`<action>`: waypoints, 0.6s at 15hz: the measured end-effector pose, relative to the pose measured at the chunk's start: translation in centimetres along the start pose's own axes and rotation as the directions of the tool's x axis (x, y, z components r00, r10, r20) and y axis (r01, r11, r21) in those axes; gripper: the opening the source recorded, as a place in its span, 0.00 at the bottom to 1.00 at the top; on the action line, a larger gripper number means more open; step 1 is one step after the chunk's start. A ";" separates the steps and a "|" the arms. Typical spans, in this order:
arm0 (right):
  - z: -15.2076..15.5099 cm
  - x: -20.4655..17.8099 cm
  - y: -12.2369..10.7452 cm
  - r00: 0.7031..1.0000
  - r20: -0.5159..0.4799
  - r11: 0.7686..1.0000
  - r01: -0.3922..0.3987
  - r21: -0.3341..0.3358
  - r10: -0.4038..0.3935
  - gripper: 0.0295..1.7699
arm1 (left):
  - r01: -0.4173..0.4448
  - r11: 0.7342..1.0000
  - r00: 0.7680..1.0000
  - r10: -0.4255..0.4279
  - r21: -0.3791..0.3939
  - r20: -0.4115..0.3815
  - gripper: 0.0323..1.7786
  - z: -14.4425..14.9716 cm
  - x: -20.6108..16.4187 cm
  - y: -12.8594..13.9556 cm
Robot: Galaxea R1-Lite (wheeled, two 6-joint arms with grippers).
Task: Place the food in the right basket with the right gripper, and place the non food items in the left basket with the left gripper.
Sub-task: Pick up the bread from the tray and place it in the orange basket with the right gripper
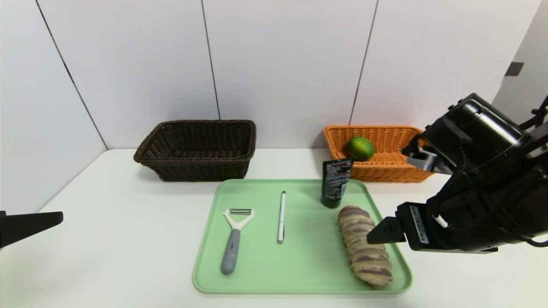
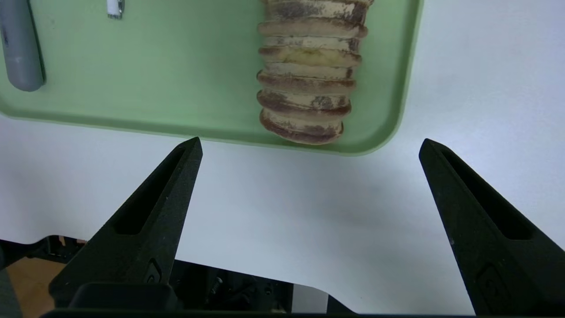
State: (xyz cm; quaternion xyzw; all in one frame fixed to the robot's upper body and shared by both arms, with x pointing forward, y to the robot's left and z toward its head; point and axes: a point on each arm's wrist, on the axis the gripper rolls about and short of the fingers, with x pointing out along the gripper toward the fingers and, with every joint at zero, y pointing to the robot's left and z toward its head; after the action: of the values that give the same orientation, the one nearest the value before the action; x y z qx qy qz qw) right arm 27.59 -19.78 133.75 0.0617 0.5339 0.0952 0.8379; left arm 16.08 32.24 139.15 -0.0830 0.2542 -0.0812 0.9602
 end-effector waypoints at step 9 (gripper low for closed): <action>1.8 6.7 2.3 0.991 0.086 0.994 0.102 -0.025 -0.100 0.96 | 0.002 1.000 1.000 -0.002 0.004 0.008 0.95 -0.5 -0.4 0.0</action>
State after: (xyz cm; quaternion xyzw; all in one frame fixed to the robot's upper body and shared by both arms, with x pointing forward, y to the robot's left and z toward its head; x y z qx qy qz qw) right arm 31.81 -16.06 129.02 0.0262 0.4988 0.0579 0.8644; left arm 15.51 32.31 138.95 -0.0816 0.2500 -0.0823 0.9613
